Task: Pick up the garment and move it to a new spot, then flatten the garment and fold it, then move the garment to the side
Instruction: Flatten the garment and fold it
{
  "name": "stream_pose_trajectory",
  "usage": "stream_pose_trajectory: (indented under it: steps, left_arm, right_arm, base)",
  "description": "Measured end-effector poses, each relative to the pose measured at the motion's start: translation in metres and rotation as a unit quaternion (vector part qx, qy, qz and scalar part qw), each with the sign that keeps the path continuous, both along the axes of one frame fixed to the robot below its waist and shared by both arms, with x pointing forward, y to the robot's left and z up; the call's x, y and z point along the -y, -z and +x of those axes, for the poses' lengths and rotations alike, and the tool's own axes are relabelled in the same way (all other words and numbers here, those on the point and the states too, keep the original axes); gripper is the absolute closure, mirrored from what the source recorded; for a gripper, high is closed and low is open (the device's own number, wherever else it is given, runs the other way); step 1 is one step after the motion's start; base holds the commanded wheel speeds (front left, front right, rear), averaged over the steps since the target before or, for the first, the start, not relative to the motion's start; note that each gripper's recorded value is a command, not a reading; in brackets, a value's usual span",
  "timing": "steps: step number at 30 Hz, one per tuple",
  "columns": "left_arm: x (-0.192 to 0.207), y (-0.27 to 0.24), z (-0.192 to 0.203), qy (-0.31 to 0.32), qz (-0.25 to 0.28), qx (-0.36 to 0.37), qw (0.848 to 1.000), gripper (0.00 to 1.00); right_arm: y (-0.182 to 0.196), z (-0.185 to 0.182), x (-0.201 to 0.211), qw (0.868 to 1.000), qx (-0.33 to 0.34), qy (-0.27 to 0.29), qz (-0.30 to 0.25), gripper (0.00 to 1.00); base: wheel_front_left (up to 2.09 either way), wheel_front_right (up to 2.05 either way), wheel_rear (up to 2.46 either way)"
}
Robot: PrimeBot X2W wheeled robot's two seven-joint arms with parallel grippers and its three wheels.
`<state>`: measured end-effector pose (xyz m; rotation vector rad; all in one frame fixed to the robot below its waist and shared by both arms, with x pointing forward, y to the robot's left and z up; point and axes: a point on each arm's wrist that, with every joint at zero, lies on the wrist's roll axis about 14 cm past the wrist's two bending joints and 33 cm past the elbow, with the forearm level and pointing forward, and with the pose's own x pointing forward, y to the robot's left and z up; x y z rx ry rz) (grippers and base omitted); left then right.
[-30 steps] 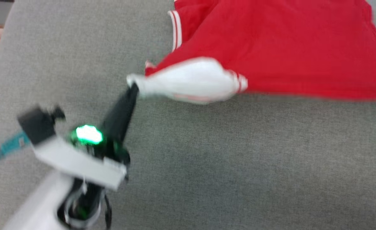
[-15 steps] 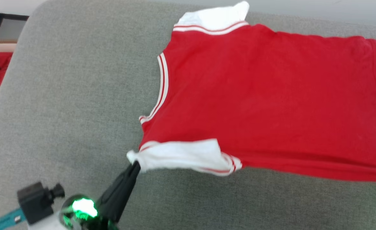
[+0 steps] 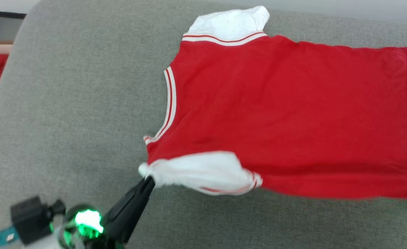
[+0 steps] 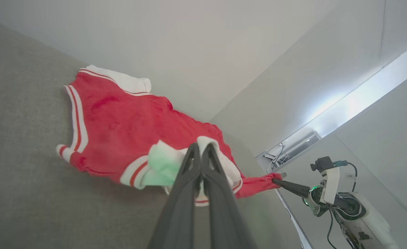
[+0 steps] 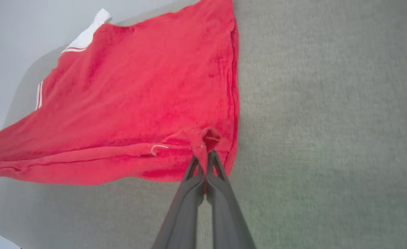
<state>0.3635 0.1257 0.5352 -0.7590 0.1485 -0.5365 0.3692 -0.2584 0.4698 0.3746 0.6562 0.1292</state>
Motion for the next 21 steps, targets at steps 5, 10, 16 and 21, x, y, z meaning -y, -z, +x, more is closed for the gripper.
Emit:
stream_pose_trajectory:
  steps: [5,10,16,21]
  left_arm:
    - [0.008,-0.006,0.031,0.016,-0.006,0.021,1.0,1.0]
    - [0.008,-0.004,0.067,0.019,0.001,0.03,0.999,1.0]
    - [0.004,0.008,0.105,0.002,-0.004,0.015,1.0,1.0]
    - [-0.002,0.033,0.125,-0.018,-0.004,-0.019,1.0,1.0]
  right_arm:
    - [-0.005,0.038,-0.005,0.999,0.03,-0.008,0.005,1.0]
    - [0.001,0.073,-0.01,0.999,0.036,-0.017,0.006,1.0]
    - [0.018,0.101,-0.008,1.0,0.027,-0.01,0.009,1.0]
    - [0.043,0.104,-0.008,1.0,-0.002,-0.007,0.008,1.0]
  base:
    - [0.0,0.0,0.0]
    - [0.0,0.0,0.0]
    - [0.0,0.0,0.0]
    - [0.0,0.0,0.0]
